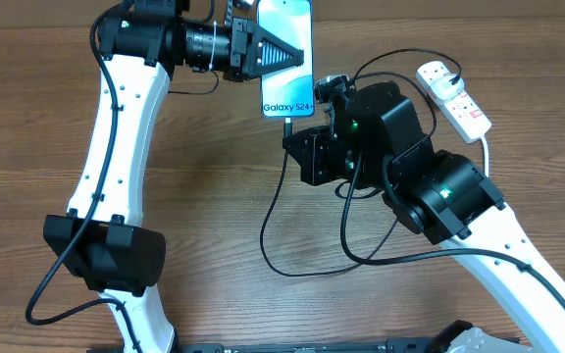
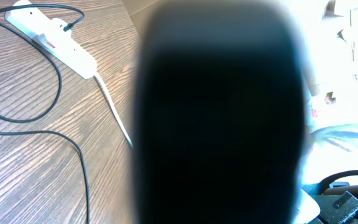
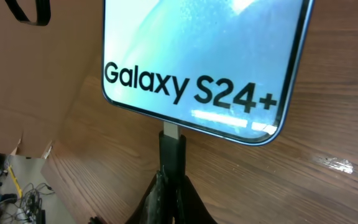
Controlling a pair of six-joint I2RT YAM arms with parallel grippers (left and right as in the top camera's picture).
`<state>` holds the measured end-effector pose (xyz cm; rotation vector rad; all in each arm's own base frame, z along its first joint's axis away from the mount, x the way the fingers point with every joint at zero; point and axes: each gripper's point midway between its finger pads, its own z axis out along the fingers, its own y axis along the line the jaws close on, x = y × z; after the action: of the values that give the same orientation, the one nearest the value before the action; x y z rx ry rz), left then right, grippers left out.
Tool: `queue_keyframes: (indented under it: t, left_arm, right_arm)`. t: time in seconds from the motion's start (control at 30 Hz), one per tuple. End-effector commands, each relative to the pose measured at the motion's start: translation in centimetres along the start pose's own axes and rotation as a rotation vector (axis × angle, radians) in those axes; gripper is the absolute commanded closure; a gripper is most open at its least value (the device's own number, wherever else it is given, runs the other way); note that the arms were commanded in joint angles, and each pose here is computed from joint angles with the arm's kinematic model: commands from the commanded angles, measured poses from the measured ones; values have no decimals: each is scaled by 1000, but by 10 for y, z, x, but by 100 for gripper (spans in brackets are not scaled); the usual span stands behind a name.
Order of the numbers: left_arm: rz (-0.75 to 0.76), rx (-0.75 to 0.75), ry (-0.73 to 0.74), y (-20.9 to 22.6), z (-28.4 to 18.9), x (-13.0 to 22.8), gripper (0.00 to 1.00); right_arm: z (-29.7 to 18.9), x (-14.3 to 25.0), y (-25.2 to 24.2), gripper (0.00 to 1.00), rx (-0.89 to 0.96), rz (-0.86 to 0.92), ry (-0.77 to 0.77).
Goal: Plug charger to phone and switch on socket
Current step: 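Push the USB-C plug up into the phone's bottom port with the right gripper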
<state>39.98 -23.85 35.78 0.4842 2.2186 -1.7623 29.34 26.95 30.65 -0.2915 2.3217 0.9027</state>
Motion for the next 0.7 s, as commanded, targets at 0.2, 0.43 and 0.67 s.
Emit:
queue_keyframes:
  t: [0.2, 0.43, 0.67]
  left_arm:
    - [58, 44, 3, -15, -4, 2, 96]
    - [57, 71, 9, -20, -4, 3, 96]
    - [57, 77, 11, -21, -4, 3, 96]
  right_arm:
    - [-10, -16, 9, 96, -19, -15, -56]
    - [-10, -17, 5, 96, 5, -16, -64]
    - [-10, -17, 3, 96, 17, -14, -68]
